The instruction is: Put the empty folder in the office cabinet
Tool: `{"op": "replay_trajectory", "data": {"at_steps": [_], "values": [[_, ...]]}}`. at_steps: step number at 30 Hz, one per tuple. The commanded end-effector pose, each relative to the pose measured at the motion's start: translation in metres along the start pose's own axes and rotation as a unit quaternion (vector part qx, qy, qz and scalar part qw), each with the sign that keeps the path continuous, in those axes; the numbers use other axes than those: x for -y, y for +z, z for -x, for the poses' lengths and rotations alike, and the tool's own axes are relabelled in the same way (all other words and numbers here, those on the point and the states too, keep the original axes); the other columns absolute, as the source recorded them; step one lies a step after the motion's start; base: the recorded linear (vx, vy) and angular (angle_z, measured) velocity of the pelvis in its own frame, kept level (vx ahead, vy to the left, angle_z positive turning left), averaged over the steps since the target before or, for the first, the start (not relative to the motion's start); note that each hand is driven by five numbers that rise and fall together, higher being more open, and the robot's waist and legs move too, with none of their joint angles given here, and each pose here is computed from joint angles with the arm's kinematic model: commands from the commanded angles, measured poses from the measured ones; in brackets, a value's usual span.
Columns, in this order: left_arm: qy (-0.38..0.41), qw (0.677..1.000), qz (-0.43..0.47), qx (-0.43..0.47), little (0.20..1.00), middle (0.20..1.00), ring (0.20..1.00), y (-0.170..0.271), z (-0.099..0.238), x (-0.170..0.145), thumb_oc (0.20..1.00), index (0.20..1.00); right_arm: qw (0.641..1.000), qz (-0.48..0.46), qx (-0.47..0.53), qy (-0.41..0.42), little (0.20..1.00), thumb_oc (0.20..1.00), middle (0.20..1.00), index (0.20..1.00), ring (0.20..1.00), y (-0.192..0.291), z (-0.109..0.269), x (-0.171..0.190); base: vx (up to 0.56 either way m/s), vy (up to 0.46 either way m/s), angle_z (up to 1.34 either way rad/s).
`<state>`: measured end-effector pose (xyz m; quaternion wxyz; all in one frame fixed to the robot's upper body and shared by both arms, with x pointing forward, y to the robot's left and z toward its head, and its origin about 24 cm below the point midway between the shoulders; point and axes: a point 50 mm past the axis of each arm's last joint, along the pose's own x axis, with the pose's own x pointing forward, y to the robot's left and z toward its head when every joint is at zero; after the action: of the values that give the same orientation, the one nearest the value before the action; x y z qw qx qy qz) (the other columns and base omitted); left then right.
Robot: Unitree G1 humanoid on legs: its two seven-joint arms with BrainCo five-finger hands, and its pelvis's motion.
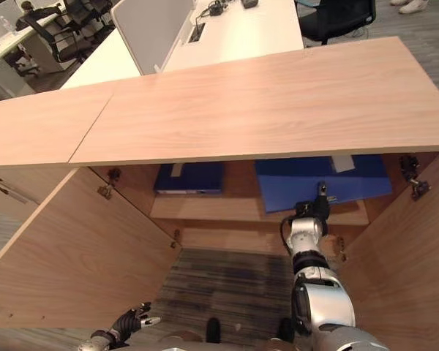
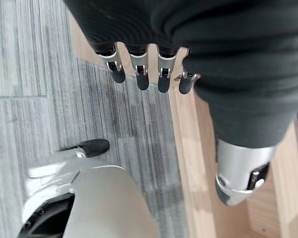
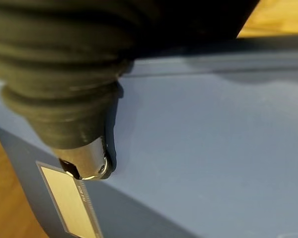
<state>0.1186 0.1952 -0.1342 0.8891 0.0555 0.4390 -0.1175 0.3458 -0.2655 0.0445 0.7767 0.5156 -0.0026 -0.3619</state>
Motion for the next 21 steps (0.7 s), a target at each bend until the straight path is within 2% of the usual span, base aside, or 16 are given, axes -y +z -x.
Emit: {"op": "replay_trajectory", "data": {"at_steps": [1, 10, 12, 14, 21], "values": [[-0.003, 0.998, -0.033, 0.045, 1.0, 1.0, 1.0, 0.03, -0.005, -0.012, 1.0, 1.0, 0.996, -0.05, 0.027, 0.063, 0.2, 0.2, 0.2, 0.2, 0.2, 0.014, 0.001, -0.064, -0.1, 0.1, 0.05], [-0.019, 0.995, -0.065, 0.073, 1.0, 1.0, 1.0, 0.049, -0.01, -0.01, 1.0, 1.0, 0.988, -0.051, 0.091, 0.118, 0.2, 0.2, 0.2, 0.2, 0.2, 0.082, 0.001, -0.133, -0.06, 0.035, -0.01], [-0.014, 0.994, -0.071, 0.083, 1.0, 1.0, 1.0, 0.056, -0.01, -0.014, 1.0, 1.0, 0.982, -0.041, 0.12, 0.143, 0.2, 0.2, 0.2, 0.2, 0.2, 0.107, 0.008, -0.157, -0.1, -0.015, -0.01], [-0.012, 0.993, -0.074, 0.088, 1.0, 1.0, 1.0, 0.06, -0.01, -0.015, 1.0, 1.0, 0.98, -0.035, 0.128, 0.148, 0.2, 0.2, 0.2, 0.2, 0.2, 0.113, 0.01, -0.163, -0.04, -0.011, 0.01], [-0.008, 0.989, -0.09, 0.116, 1.0, 1.0, 1.0, 0.081, -0.009, -0.025, 1.0, 1.0, 0.962, -0.029, 0.175, 0.208, 0.2, 0.2, 0.2, 0.2, 0.2, 0.15, 0.038, -0.217, -0.02, -0.049, 0.03]]}}
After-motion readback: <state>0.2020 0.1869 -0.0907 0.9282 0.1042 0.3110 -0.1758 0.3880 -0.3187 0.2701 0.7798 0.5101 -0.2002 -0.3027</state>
